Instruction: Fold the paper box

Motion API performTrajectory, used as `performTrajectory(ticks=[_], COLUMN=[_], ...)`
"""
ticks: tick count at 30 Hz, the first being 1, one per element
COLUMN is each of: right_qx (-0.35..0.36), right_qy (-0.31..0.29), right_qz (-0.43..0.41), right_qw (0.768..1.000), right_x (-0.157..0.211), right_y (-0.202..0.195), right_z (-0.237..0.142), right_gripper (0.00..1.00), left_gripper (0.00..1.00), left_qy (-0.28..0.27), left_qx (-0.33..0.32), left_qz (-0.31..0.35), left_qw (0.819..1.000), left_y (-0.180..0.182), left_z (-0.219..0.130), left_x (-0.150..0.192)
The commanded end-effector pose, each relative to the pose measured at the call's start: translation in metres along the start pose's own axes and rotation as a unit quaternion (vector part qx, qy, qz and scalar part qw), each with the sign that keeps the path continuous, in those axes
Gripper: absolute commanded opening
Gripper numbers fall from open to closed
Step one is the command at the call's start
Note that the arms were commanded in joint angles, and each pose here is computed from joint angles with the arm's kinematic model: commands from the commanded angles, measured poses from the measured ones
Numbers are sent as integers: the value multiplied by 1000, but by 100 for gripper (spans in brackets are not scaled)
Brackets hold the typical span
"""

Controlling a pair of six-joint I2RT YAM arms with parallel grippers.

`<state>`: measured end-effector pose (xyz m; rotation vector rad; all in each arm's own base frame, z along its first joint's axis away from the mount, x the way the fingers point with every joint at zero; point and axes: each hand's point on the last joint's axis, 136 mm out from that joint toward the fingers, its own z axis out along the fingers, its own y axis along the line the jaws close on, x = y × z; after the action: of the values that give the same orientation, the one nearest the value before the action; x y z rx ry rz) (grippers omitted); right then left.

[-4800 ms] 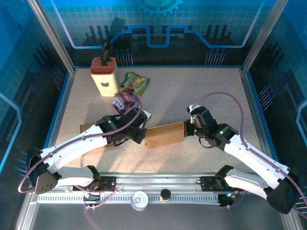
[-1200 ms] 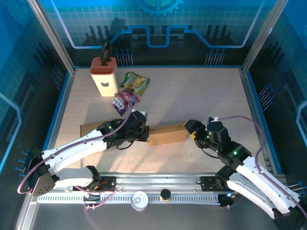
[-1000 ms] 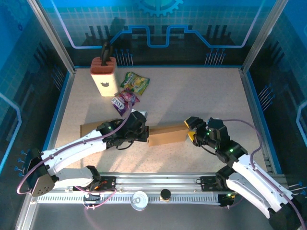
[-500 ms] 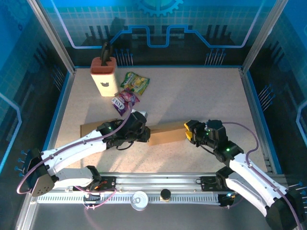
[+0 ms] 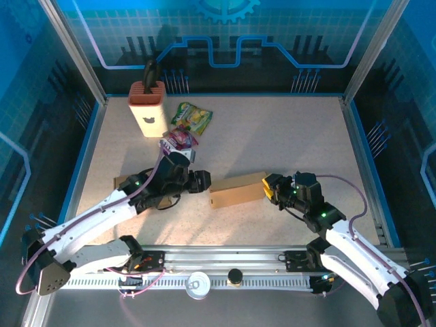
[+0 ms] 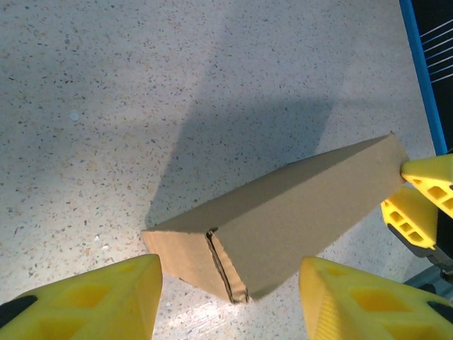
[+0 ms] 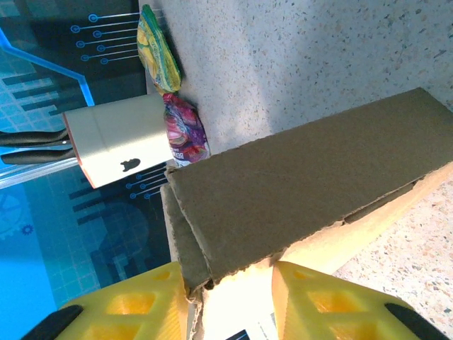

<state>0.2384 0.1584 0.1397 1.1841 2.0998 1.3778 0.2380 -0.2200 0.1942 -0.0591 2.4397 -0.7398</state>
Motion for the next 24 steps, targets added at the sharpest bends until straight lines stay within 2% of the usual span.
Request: performTrajectory(ticks=[1,5,12,18,21,24], right_qx=[40,40,43,48,45,40], right_qy=[-13,-12,-12,-9,-8,-7], right_qz=[6,6,1,-2,-12,-34], right_qw=[999,999,999,999,999,999], right_x=[-7,-7,-7,-6,-5,-3], right_y=[-26,-26,-27,-30,-27,-16], right_z=[1,2,3,3,1,-5], right_gripper=[34,34,34,35,43,59], left_gripper=[53,47,42,25,24,23], left_qy=[25,44,62,74,76,68], left_qx=[16,9,-3,-4,-1,-7], left_qz=[-9,-19,-26,-24,-18,2], left_qw=[1000,999,998,997,997,998], left_y=[-4,7,22,29,28,24], left_z=[15,30,40,49,48,44], left_x=[8,24,41,51,54,52])
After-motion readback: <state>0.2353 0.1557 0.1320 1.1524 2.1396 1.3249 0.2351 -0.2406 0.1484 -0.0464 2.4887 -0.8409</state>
